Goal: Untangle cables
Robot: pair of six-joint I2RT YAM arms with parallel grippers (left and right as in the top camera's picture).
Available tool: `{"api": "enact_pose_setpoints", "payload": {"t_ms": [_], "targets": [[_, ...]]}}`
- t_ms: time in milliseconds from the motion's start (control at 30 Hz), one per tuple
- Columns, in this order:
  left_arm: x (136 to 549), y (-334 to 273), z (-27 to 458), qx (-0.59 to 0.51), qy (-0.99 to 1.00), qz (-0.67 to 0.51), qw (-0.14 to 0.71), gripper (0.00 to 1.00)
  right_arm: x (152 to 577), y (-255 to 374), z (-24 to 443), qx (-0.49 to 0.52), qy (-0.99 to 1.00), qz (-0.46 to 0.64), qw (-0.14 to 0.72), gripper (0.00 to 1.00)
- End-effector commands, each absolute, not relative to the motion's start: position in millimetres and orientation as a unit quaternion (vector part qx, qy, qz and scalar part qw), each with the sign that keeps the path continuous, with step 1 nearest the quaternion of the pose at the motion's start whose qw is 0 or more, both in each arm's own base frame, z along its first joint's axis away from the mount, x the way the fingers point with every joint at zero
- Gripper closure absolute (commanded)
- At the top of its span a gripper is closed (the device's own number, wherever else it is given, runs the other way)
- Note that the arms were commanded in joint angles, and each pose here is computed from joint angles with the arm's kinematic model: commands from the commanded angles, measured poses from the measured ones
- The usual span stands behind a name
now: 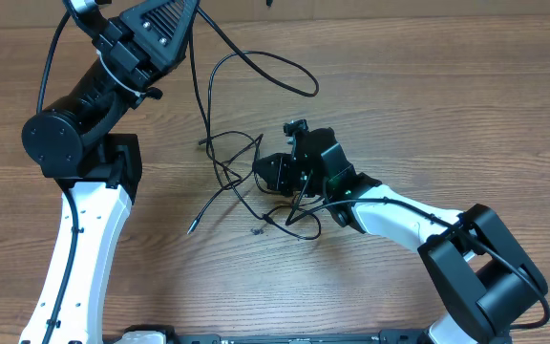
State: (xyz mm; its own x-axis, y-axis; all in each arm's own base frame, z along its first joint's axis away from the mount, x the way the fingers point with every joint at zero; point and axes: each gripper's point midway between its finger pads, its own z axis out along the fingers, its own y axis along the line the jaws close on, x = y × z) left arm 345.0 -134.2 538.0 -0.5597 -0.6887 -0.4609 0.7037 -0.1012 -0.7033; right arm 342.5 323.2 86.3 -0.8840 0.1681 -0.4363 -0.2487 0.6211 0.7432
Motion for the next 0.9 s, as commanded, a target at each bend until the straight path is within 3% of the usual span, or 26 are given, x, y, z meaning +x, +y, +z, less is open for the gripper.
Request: {"api": "enact_pose_setpoints", "payload": {"t_ms": [0, 233, 767, 800, 867], "targets": [[337.1, -137.0, 544.4, 0.023, 0.475, -0.743, 0.471, 0.96, 354.9, 304.4, 80.6, -0.001, 0.874, 0.426, 0.234, 0.96], [337.0, -138.3, 542.8, 0.037, 0.479, -0.730, 0.486, 0.96, 368.4, 265.9, 89.8, 0.026, 0.865, 0.457, 0.203, 0.96], [400.0, -136.8, 454.1, -0.067, 0.621, -0.639, 0.449, 0.96, 390.7, 154.7, 166.6, 0.073, 0.853, 0.411, 0.313, 0.96], [399.5, -137.4, 458.1, -0.069, 0.614, -0.643, 0.452, 0.96, 389.5, 155.1, 165.1, 0.074, 0.855, 0.410, 0.309, 0.92], [396.3, -139.2, 466.0, -0.062, 0.603, -0.651, 0.457, 0.96, 385.3, 157.8, 160.8, 0.074, 0.859, 0.409, 0.297, 0.63]]}}
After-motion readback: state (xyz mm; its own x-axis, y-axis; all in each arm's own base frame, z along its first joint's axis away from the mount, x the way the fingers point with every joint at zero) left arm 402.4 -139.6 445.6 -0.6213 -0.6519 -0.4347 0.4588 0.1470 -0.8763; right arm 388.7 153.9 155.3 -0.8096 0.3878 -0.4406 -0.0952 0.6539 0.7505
